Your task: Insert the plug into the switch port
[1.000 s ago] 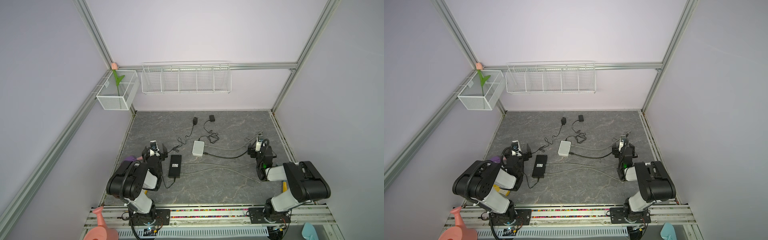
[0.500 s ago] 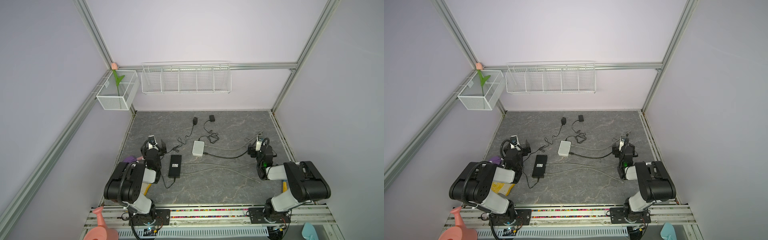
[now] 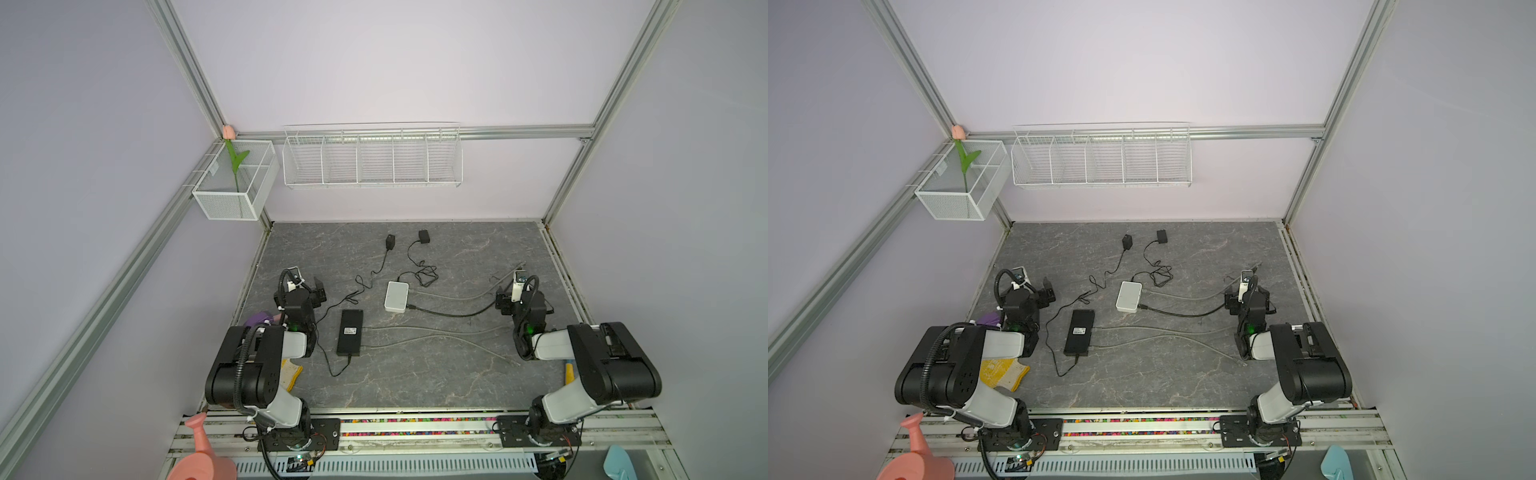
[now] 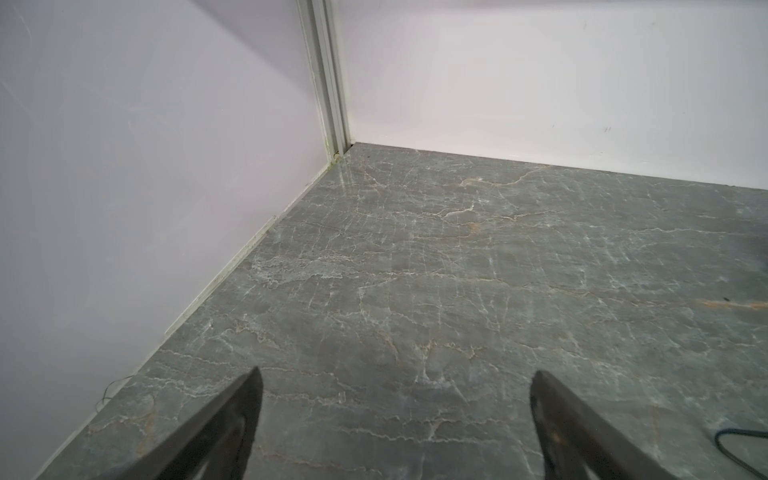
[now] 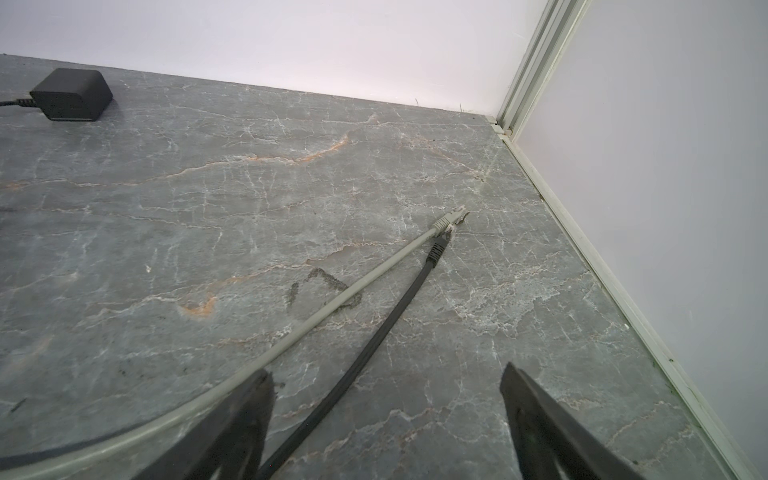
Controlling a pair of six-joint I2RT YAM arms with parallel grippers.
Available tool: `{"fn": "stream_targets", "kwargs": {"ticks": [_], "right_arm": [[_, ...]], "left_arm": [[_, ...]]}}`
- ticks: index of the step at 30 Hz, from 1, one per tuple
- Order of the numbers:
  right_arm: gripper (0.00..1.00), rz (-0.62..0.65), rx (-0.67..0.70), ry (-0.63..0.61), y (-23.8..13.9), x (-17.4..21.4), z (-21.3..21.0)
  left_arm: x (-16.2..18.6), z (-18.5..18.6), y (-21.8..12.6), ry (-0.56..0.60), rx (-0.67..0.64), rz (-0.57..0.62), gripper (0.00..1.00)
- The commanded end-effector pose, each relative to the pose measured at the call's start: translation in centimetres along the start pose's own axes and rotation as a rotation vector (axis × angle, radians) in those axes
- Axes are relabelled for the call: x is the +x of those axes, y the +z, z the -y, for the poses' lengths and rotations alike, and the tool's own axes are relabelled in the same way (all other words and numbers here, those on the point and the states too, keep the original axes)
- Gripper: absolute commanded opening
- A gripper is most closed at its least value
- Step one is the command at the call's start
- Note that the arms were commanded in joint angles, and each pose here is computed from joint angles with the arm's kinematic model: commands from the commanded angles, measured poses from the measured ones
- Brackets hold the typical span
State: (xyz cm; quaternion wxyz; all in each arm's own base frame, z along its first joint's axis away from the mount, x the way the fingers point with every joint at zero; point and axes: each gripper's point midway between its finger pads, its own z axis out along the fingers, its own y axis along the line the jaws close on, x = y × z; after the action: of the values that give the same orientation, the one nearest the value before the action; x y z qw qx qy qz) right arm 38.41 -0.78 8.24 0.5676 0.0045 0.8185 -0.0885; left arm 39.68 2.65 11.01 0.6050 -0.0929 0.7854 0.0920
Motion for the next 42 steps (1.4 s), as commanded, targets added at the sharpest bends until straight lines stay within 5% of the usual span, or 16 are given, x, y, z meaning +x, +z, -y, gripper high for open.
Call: {"fn": "stream_targets", "kwargs": {"ticks": [1, 14, 17, 42], "right_arm": [[0.89, 0.042, 0.086, 0.049, -0.2, -1.5, 1.5], [0.89, 0.017, 0.107, 0.084, 0.2, -1.2, 2.4], [0.89, 0.032, -0.037, 0.022, 0.1, -1.5, -0.2], [0.89, 0.01, -0.051, 0.048, 0.5, -1.3, 0.2]], "left_arm": [[-0.7, 0.2, 0.2, -0.025, 0.014, 0.008, 0.99], [-0.7, 0.1, 0.1, -0.024, 0.012, 0.01, 0.99], [-0.7, -1.1, -0.3, -0.059, -0.052, 0.035, 0.99], [-0.9, -1.1, -0.2, -0.054, -0.055, 0.035, 0.99]]}}
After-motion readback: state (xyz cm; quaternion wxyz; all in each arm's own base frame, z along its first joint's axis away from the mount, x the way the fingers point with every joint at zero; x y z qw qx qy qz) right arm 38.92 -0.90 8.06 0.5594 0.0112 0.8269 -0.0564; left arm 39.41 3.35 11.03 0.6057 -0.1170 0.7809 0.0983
